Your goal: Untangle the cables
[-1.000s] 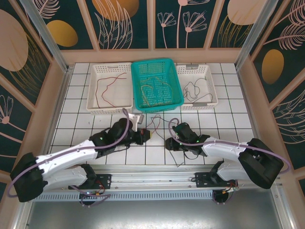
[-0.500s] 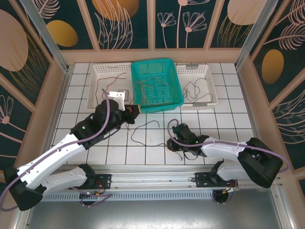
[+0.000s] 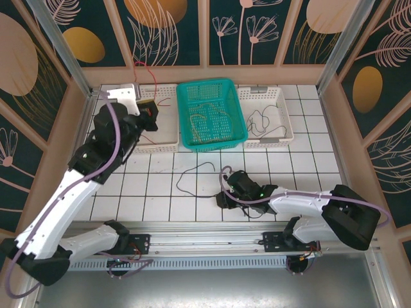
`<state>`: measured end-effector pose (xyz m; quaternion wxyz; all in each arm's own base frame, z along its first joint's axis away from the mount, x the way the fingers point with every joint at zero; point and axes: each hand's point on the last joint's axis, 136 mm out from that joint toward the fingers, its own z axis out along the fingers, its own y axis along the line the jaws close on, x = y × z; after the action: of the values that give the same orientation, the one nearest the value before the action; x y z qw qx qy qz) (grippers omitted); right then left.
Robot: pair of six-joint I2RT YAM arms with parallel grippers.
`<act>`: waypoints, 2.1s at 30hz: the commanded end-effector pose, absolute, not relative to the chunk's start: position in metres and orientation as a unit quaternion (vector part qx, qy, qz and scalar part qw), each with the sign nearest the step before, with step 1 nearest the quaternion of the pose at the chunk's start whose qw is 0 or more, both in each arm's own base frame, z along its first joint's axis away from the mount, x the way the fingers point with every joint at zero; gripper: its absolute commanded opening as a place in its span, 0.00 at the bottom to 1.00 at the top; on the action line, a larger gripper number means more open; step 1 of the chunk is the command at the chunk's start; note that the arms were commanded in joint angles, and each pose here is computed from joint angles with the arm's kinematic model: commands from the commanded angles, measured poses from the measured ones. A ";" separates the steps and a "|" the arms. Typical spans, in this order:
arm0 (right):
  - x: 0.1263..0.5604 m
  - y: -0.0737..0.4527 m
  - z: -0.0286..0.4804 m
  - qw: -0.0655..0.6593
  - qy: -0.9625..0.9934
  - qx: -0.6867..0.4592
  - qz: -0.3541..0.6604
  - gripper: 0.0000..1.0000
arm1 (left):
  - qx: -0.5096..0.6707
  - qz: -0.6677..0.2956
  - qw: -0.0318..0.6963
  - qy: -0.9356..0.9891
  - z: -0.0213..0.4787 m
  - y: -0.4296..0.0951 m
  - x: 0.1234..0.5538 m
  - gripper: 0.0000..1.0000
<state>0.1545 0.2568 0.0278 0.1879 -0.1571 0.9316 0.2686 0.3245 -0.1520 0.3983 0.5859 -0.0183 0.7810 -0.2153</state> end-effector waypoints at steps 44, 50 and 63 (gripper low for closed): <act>0.144 0.314 0.060 0.243 0.914 -0.254 0.203 0.00 | -0.142 -0.229 0.387 0.882 0.115 -0.122 0.469 0.00; 0.145 0.312 0.079 0.258 0.904 -0.250 0.230 0.06 | -0.153 -0.247 0.366 0.884 0.100 -0.127 0.463 0.00; 0.168 0.306 0.052 0.235 0.909 -0.257 0.228 0.49 | -0.165 -0.262 0.369 0.876 0.119 -0.126 0.453 0.44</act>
<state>0.1665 0.3040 0.0601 0.2418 -0.2424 0.9132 0.2210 0.4529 -0.1277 0.0938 0.3484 -0.1628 0.8897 -0.2461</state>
